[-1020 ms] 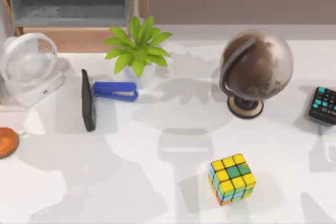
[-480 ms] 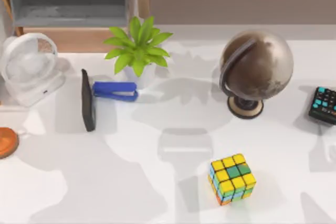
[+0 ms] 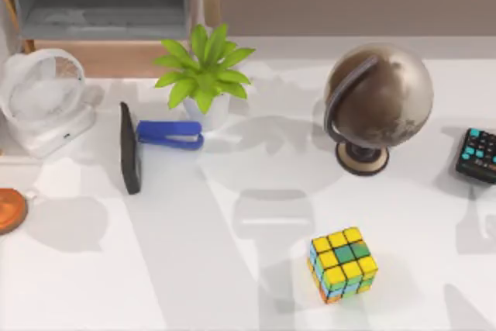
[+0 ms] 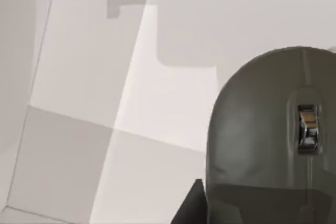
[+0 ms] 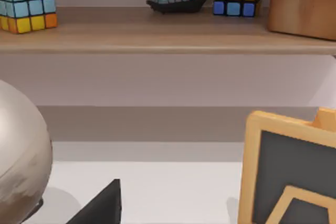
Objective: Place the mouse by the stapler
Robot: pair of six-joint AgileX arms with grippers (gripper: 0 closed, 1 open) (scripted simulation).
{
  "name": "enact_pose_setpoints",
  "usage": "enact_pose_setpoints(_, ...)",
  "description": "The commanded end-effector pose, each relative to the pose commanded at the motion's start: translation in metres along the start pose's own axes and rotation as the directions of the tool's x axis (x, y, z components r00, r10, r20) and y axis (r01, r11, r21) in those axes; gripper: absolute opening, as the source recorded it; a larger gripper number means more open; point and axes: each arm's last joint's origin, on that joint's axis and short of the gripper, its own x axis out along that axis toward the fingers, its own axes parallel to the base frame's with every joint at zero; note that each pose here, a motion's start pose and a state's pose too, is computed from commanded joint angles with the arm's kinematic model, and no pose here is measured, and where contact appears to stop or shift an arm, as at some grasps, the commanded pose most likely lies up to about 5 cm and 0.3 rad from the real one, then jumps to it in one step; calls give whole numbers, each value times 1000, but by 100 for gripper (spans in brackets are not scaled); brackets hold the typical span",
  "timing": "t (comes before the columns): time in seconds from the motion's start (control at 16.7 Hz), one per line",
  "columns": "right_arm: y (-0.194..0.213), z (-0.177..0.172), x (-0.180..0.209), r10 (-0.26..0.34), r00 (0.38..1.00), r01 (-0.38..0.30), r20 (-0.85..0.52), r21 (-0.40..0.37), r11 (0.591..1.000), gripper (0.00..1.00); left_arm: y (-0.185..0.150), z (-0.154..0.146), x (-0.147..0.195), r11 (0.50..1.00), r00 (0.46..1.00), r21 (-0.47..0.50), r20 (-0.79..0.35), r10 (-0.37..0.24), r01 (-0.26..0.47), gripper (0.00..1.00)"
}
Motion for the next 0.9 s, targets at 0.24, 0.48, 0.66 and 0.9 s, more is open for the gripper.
enact_pose_setpoints(0.24, 0, 0, 0, 0, 1000, 0, 0, 0, 1000, 100, -44, -15, -54, 1000, 996, -14, 87, -18, 19, 0)
enact_pose_setpoints(0.48, 0, 0, 0, 0, 1000, 0, 0, 0, 1000, 100, -109, -46, -90, 998, 988, 12, 136, -69, 68, 0)
enact_pose_setpoints(0.66, 0, 0, 0, 0, 1000, 0, 0, 0, 1000, 100, -160, -80, -102, 993, 984, 49, 133, -117, 111, 0)
enact_pose_setpoints(0.9, 0, 0, 0, 0, 1000, 0, 0, 0, 1000, 100, -222, -137, -97, 983, 984, 108, 77, -160, 151, 0)
